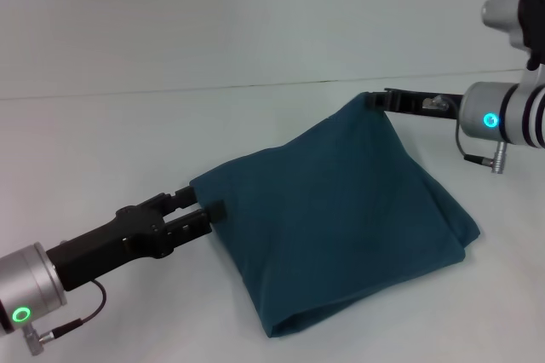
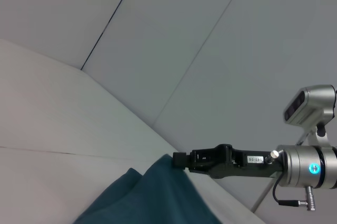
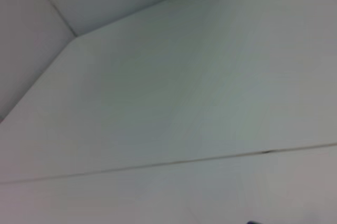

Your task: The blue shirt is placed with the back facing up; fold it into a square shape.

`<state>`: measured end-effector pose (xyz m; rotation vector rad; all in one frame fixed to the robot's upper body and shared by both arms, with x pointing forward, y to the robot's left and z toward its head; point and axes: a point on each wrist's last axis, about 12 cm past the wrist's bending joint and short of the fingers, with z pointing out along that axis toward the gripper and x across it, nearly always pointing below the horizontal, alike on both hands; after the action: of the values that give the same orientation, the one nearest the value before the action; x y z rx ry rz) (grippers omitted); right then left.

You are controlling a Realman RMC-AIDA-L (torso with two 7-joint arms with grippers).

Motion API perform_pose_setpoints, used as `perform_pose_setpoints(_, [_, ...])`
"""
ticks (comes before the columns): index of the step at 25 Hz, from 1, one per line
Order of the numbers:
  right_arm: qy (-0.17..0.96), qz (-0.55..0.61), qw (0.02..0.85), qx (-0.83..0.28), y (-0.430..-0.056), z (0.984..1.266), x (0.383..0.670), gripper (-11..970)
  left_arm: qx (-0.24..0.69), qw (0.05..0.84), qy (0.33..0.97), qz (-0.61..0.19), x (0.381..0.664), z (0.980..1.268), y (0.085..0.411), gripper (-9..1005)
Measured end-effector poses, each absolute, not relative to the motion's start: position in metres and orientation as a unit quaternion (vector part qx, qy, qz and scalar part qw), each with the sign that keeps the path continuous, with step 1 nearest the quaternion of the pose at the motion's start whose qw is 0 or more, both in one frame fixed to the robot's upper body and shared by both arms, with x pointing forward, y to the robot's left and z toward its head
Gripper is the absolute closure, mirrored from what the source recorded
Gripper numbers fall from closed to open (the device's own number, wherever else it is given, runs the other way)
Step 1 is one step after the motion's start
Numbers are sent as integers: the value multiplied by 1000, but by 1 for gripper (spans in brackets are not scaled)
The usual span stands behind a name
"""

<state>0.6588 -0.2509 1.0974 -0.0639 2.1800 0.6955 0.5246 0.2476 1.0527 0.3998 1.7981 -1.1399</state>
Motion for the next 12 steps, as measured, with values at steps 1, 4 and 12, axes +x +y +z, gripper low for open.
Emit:
perform_pose_setpoints(1, [866,273,419,-20,-254,1097,659,954,163,468,733,-465,525,1053,247,234])
perform_pose_setpoints(4, [857,262,444,-5,-265,1100,660,857,160,467,736,-463,526,1052,247,237])
perform_pose_setpoints(12, [844,291,450,-20,-289,1114,655,505,124,446,764,-449,534,1042,241,247])
